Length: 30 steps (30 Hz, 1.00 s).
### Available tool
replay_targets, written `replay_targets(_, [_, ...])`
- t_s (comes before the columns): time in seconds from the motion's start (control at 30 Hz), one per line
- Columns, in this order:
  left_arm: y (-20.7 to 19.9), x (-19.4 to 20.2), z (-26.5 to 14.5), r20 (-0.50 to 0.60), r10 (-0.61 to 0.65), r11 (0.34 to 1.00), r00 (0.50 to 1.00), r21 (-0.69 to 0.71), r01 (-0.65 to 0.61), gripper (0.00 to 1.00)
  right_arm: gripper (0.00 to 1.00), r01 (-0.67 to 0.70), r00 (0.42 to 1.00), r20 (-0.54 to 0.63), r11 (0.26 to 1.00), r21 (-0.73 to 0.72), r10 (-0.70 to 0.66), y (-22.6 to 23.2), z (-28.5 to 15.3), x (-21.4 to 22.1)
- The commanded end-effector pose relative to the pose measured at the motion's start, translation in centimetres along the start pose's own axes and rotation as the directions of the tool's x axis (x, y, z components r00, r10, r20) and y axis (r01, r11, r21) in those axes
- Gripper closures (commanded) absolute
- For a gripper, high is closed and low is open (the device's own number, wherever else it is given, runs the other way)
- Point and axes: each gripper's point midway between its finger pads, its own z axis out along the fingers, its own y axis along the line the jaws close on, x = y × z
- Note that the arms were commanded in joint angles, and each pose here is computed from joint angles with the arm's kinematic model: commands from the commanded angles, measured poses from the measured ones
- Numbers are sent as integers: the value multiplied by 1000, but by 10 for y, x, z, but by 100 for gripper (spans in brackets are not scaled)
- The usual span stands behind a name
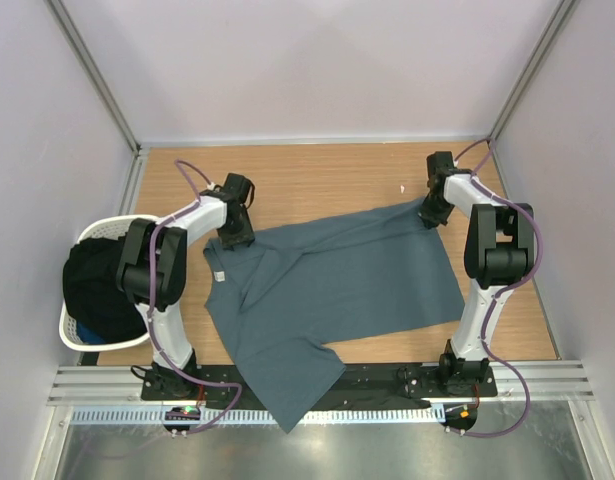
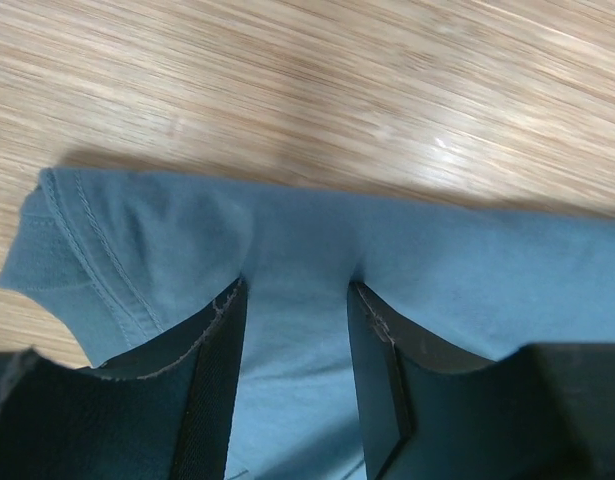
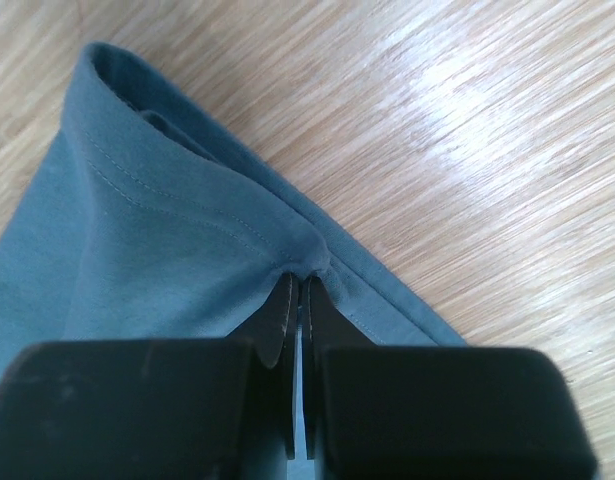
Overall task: Fold and stack the t-shirts
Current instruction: Fold the tshirt
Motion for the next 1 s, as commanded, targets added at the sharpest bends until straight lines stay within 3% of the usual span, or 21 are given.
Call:
replay_targets(0.0, [8,-14,5,16,-60,998,998,-33,60,54,99,-9,997,83,1000,17,7,1,-16,-30])
replay_targets(0.33, [24,-5,13,-11,-94,990,995,-108,93,55,99,11,997,74,998,54,-15,-17,-46,-24])
replay_targets(0.97, [29,-3,12,-19,-68,991,998,-120,65,55,99,7,1000,-18,990,139,-5,-40,-27,15])
